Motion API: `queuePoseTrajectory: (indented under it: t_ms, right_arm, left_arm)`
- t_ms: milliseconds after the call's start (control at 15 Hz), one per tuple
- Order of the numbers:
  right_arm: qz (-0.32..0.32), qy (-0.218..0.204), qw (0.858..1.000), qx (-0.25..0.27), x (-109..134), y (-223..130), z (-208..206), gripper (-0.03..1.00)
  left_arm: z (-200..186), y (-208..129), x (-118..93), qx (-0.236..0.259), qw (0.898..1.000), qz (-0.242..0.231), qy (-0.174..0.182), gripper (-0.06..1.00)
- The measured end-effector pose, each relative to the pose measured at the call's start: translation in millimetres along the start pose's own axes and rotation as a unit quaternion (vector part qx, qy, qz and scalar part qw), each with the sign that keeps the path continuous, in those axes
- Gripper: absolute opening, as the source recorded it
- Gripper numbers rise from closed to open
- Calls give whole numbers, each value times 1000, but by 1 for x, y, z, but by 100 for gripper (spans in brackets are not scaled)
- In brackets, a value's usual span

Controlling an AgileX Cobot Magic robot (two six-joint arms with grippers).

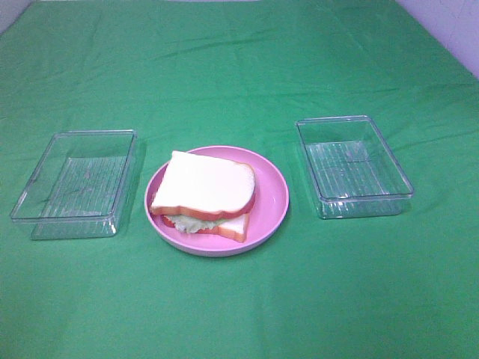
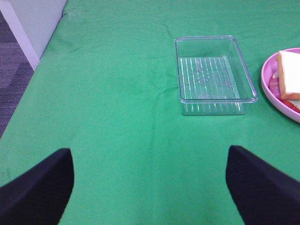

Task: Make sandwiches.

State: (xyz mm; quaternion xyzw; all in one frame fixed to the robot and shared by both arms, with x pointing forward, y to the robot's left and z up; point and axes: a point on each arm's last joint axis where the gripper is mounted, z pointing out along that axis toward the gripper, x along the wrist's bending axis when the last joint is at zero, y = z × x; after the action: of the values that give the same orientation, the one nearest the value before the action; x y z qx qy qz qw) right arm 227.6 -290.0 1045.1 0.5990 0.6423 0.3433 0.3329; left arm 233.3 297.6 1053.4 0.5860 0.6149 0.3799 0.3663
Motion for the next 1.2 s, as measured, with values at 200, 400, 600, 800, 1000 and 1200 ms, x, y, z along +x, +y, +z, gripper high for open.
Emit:
queuePoseTrajectory:
  t_ms: [200,400,600,800,1000,1200]
  right_arm:
    - [0,0,1000,0,0,0,0,68]
    - [0,0,1000,0,0,0,0,68]
    - [0,0,1000,0,0,0,0,68]
    - [0,0,1000,0,0,0,0,68]
    - [0,0,1000,0,0,0,0,68]
    - [0,0,1000,0,0,0,0,68]
  left_arm:
    - [0,0,0,0,1000,10,-20,83]
    - [0,0,0,0,1000,13,-26,83]
    - [0,0,0,0,1000,13,-26,83]
    - [0,0,0,0,1000,13,-26,83]
    - [0,0,0,0,1000,13,-26,83]
    - [0,0,0,0,1000,13,-26,83]
